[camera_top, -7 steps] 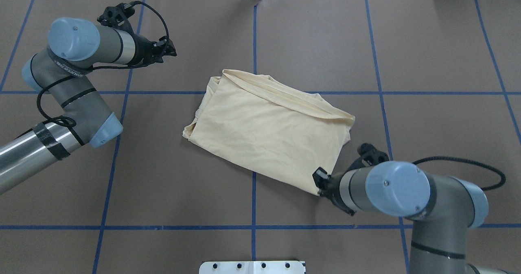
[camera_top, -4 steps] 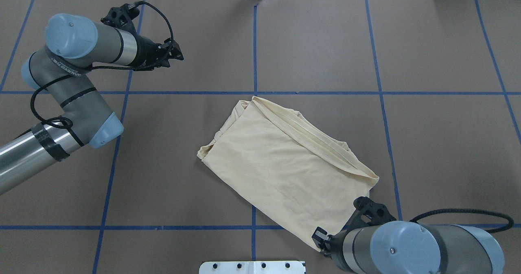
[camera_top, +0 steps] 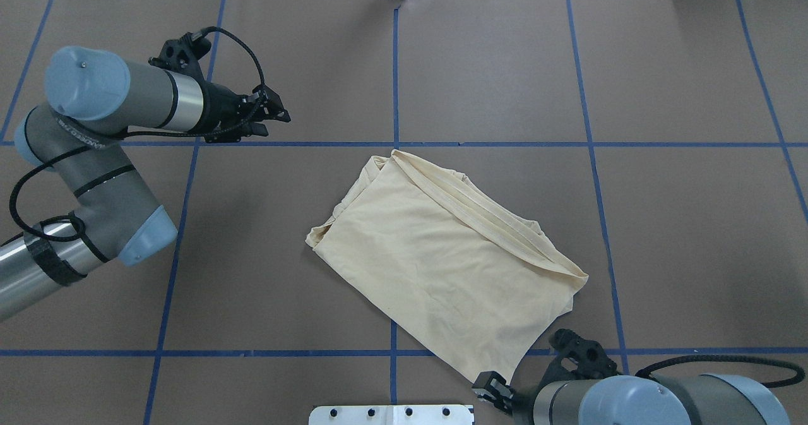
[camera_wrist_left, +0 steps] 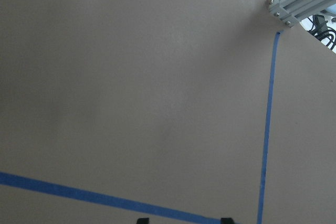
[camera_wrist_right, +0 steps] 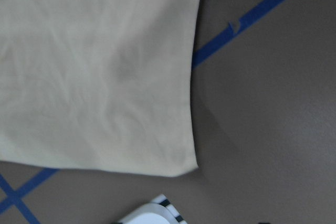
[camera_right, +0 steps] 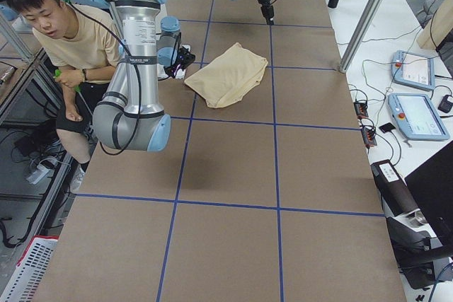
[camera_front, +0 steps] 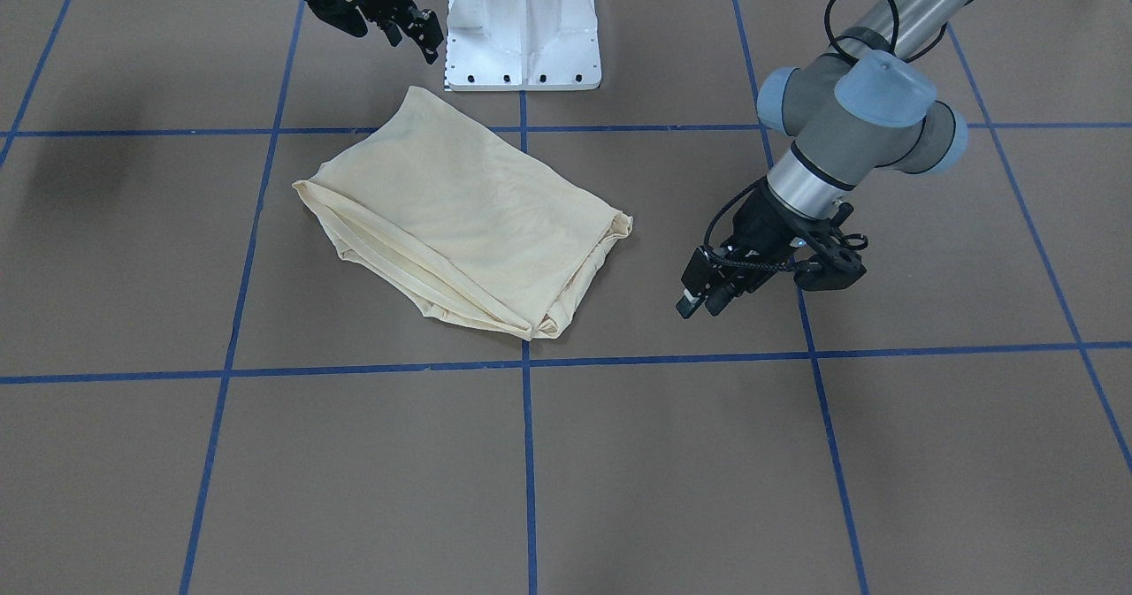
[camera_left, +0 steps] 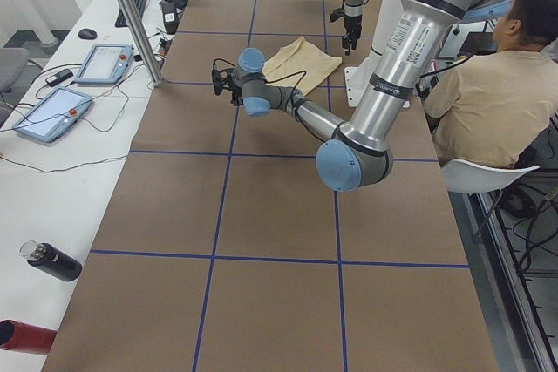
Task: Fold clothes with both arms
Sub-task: 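Grasp the shirt's side edge with the left gripper while the right gripper holds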
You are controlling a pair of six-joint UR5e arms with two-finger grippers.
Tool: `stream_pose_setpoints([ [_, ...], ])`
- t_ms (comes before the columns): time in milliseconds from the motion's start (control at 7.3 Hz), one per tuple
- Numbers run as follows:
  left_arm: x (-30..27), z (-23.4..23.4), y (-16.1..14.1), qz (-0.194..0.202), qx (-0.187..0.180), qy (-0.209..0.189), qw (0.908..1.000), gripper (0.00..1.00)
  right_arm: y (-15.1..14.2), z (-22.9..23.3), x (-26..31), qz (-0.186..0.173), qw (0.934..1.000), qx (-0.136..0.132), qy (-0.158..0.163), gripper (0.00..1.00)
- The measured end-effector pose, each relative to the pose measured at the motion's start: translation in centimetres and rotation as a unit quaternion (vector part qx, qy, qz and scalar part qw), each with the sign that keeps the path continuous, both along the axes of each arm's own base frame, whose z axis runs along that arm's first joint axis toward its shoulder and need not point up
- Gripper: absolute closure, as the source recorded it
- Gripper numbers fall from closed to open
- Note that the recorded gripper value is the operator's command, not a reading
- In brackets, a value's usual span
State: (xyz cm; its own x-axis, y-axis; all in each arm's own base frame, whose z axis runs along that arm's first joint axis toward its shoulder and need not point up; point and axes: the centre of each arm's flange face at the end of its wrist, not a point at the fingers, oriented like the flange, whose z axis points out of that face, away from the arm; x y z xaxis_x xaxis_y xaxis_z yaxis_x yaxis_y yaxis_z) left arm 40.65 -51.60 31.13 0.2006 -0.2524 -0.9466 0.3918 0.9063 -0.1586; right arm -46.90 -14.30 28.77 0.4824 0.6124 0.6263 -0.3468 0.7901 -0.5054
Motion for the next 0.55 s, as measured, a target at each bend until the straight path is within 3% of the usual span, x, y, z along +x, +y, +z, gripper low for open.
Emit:
stream_pose_setpoints([
  [137,1.9,-0.5,2.4,0.005,-0.021,0.003,0.9998,0.37,-2.6,-0.7,0.8,0.028,0.9996,0.001,-0.007,0.0],
  [548,9.3,-2.2,11.9,0.012,-0.069,-0.05,0.9963,0.37,-12.0,-3.9,2.6,0.117,0.9924,0.011,-0.035,0.0],
])
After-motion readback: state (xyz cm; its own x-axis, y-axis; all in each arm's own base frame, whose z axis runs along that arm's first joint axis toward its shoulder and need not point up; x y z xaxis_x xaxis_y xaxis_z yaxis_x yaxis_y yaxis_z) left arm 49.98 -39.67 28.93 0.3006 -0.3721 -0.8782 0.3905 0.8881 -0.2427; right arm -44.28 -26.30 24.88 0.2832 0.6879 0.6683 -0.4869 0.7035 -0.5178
